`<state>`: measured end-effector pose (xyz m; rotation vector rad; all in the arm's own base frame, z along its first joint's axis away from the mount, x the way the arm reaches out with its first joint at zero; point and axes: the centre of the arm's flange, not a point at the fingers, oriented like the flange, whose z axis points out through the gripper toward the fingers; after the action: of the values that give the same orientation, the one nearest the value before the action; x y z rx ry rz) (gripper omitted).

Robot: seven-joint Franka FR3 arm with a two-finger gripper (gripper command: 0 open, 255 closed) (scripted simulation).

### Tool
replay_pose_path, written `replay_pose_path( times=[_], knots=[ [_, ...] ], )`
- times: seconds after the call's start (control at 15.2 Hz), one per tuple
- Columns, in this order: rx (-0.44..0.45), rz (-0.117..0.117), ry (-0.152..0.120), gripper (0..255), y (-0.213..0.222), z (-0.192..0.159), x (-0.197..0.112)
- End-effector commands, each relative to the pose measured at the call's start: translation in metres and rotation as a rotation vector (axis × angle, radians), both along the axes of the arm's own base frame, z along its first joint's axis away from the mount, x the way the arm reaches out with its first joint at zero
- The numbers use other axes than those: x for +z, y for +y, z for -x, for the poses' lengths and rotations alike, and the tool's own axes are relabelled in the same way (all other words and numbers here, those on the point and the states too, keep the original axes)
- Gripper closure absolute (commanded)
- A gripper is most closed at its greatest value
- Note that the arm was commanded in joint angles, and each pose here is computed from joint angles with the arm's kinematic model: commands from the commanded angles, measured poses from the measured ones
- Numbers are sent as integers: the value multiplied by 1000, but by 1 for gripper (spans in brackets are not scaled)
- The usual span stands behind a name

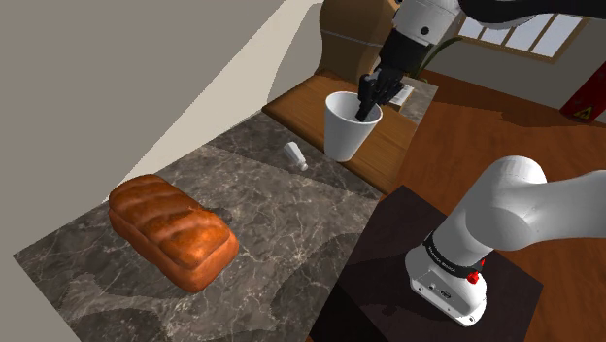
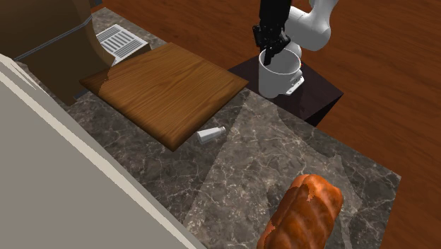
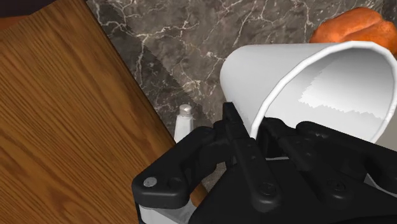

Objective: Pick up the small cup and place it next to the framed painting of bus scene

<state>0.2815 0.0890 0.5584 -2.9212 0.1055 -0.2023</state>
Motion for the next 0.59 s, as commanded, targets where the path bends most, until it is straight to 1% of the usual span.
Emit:
replay_pose_path(
  times=[0.0,0.53],
  knots=[
    [0,0,0,255,0,2,-10],
    [0,0,0,255,0,2,-52]
  ],
)
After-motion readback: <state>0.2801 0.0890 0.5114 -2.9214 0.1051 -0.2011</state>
